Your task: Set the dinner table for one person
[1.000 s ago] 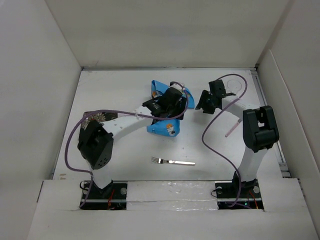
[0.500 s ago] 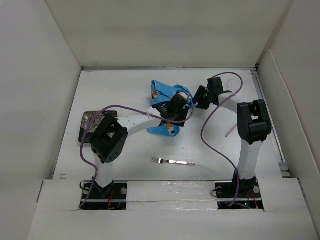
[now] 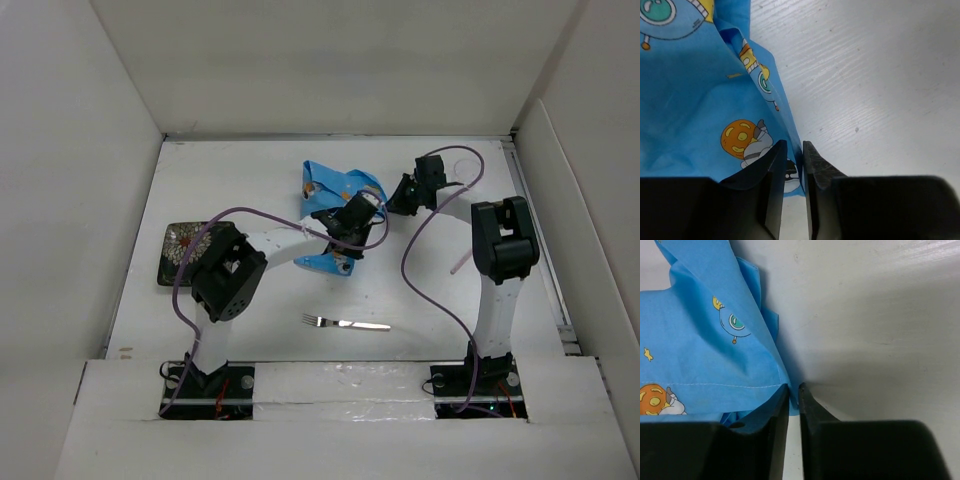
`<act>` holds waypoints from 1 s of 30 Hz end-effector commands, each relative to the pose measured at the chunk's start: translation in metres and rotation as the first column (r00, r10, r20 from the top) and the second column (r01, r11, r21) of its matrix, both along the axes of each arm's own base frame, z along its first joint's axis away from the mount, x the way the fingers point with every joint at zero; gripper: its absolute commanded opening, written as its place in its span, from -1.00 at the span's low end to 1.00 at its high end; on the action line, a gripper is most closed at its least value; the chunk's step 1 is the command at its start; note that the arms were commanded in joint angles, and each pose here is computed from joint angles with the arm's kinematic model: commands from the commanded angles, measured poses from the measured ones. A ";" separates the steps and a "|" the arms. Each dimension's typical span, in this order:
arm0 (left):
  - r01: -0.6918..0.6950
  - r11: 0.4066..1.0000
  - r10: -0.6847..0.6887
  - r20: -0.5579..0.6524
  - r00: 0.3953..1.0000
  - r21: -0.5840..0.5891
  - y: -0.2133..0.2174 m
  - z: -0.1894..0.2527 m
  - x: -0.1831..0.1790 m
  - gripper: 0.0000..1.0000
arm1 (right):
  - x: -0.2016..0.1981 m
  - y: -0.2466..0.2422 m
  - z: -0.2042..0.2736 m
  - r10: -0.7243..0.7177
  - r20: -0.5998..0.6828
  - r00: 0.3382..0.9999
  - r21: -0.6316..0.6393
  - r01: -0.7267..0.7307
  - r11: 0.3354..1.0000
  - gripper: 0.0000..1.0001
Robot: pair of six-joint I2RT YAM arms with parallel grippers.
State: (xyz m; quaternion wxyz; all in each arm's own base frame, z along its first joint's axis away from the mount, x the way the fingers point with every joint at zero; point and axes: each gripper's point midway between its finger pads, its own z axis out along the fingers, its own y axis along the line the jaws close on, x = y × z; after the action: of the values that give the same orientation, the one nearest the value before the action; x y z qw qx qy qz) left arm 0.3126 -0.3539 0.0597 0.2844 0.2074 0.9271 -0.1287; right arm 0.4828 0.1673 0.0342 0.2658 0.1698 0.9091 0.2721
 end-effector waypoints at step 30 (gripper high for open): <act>-0.507 0.749 0.649 0.625 0.434 -0.427 0.263 0.400 0.099 -1.00 | -0.109 -0.054 0.425 -0.127 0.750 0.650 0.144 0.028 0.989 -1.00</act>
State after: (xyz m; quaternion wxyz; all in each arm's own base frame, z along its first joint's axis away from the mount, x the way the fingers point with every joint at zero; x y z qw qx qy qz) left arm 0.4249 -0.1041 0.4032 0.6167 -0.0864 0.7824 -0.0029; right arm 0.3910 0.1233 0.4342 0.6066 0.0883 0.7024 0.3618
